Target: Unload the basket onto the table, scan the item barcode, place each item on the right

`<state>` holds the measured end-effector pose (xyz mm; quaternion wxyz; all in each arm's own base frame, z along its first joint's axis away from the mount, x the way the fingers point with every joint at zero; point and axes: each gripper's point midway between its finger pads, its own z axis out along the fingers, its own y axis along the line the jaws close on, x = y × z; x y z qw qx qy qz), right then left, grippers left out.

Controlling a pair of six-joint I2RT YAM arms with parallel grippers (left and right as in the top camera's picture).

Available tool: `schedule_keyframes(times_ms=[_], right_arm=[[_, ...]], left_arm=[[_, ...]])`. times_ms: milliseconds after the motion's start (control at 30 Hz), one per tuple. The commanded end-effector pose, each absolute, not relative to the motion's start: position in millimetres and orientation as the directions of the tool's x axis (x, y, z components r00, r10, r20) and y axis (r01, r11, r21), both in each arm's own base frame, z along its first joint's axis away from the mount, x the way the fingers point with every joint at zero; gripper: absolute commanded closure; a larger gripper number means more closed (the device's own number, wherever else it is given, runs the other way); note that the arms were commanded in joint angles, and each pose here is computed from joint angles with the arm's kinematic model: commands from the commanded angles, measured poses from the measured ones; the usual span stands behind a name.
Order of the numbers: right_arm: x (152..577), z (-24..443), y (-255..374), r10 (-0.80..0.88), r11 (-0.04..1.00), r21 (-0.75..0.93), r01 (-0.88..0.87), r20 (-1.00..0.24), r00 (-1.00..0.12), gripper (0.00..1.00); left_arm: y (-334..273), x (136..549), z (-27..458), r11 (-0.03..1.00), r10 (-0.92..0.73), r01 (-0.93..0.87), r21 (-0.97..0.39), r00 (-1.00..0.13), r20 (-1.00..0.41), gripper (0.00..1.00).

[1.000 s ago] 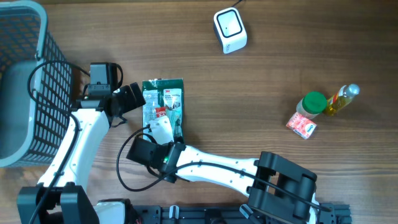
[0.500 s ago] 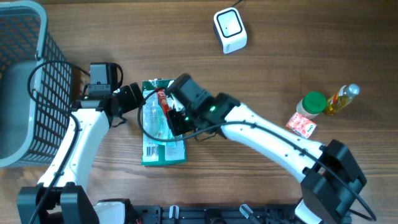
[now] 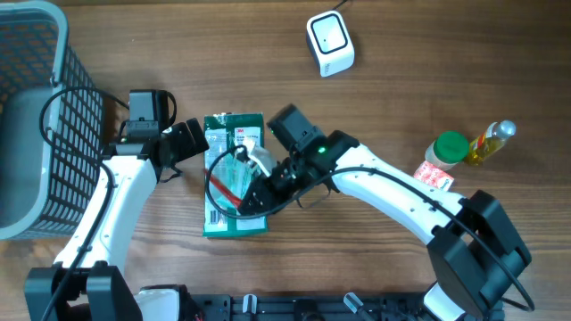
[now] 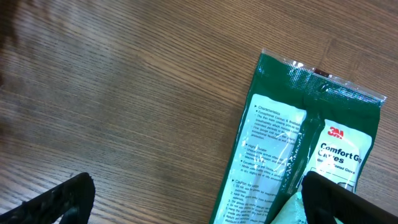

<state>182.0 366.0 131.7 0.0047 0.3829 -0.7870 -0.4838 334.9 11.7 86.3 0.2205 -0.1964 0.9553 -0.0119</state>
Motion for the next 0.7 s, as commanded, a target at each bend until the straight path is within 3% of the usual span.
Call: schedule_keyframes(times_ms=[0, 133, 267, 367, 500, 567, 667], right_arm=[[176.4, 146.7, 368.2, -0.607, 0.104, 0.805, -0.583, -0.413, -0.679, 0.88], [191.1, 163.3, 354.2, -0.559, 0.056, 0.858, -0.511, -0.397, -0.728, 0.88], [223.8, 162.8, 331.1, -0.485, 0.115, 0.868, -0.483, -0.376, -0.79, 0.89], [237.4, 170.8, 316.2, -0.439, 0.097, 0.891, -0.444, -0.362, -0.822, 0.89], [253.6, 171.9, 298.7, -0.389, 0.114, 0.901, -0.418, -0.347, -0.854, 0.88], [259.2, 174.6, 293.1, -0.369, 0.107, 0.905, -0.411, -0.347, -0.862, 0.88], [266.1, 176.7, 286.2, -0.346, 0.106, 0.909, -0.404, -0.347, -0.872, 0.88]], left_arm=[[14.9, 340.1, 94.9, 0.917, -0.393, -0.383, -0.116, -0.807, -0.441, 0.0], [15.0, 340.1, 94.9, 0.917, -0.393, -0.383, -0.115, -0.807, -0.441, 0.0], [14.3, 341.6, 95.7, 0.917, -0.392, -0.38, -0.121, -0.805, -0.446, 0.0], [13.0, 362.7, 107.8, 0.916, -0.396, -0.365, -0.166, -0.757, -0.52, 0.0], [-22.2, 372.6, 116.7, 0.898, -0.416, -0.265, -0.351, -0.769, -0.486, 0.0], [-73.8, 369.1, 136.3, 0.815, -0.377, -0.081, -0.574, -0.827, -0.417, 0.0], [-123.4, 354.6, 172.1, 0.623, -0.28, 0.136, -0.77, -0.881, -0.382, 0.0]])
